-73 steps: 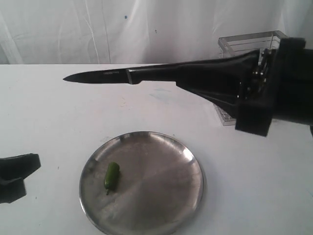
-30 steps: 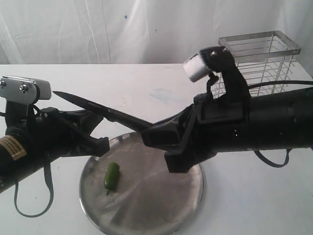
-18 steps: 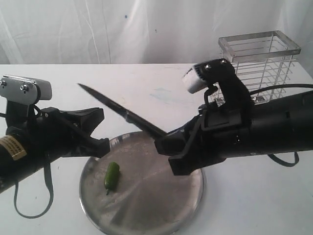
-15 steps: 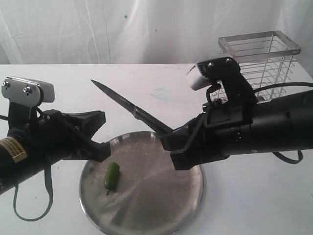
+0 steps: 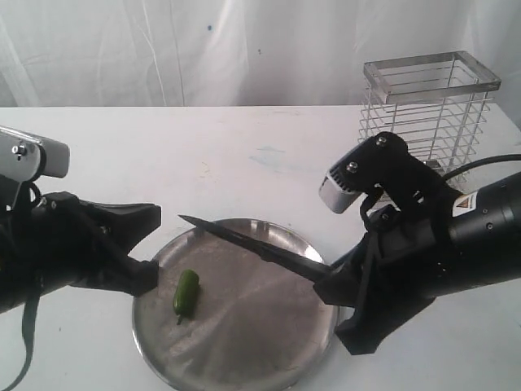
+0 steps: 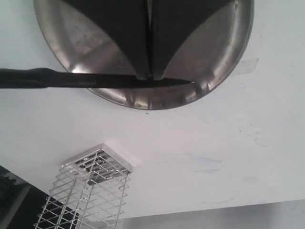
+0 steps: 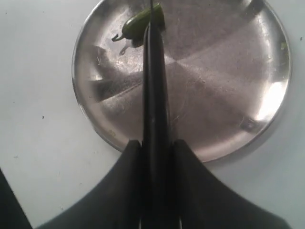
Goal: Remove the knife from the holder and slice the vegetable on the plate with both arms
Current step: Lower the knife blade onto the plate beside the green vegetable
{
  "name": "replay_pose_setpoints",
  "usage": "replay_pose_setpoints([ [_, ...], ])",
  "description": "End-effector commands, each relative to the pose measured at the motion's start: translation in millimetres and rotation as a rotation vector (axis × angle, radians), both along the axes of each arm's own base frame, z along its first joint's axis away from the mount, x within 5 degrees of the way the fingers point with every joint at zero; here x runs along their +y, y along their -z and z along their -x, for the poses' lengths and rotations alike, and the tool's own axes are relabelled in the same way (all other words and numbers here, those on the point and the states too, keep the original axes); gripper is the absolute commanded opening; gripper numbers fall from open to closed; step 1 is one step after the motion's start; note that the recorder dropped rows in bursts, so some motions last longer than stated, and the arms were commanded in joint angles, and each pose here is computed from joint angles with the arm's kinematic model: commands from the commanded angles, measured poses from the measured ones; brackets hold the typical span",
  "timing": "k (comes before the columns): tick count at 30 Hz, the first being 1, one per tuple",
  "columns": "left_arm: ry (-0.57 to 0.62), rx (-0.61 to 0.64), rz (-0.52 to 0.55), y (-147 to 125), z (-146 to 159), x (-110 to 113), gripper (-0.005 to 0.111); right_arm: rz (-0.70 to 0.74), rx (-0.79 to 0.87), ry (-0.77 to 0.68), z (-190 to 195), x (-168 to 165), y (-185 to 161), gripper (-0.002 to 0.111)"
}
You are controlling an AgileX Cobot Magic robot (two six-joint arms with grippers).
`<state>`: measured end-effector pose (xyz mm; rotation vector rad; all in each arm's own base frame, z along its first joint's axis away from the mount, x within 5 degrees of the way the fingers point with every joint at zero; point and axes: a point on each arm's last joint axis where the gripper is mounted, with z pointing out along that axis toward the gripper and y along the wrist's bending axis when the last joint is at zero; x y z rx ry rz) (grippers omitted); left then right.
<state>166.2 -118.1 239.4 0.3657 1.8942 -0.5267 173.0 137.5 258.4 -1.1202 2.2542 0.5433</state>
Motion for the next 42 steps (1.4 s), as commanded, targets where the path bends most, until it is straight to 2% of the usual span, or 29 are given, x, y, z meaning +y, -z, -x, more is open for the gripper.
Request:
replay_pose_setpoints([
  [1,0.037,0.067,-0.049,0.9,9.8,2.8,0.014,0.014,-0.009,-0.032,2.3,-0.9,-1.4,0.0],
  [4,0.046,0.1,-0.071,4.1,11.5,3.0,0.027,0.023,0.011,-0.057,4.5,-0.7,0.1,0.0],
  [6,0.048,0.099,-0.075,4.3,11.6,3.0,0.031,0.033,0.035,-0.073,5.3,-0.2,2.8,0.0],
  [14,0.02,0.085,-0.051,2.2,8.7,5.4,0.031,0.098,0.044,-0.17,3.9,13.7,19.4,0.0],
  [21,0.001,0.099,-0.056,3.4,7.1,8.6,0.031,0.139,-0.022,-0.116,-15.8,18.9,35.3,0.0],
  [28,0.001,0.099,-0.056,3.4,7.1,8.6,0.031,0.169,-0.003,-0.09,-28.0,24.1,55.2,0.0],
  [42,0.001,0.099,-0.056,3.4,7.1,8.6,0.031,0.138,-0.011,-0.075,-30.5,28.7,56.3,0.0],
])
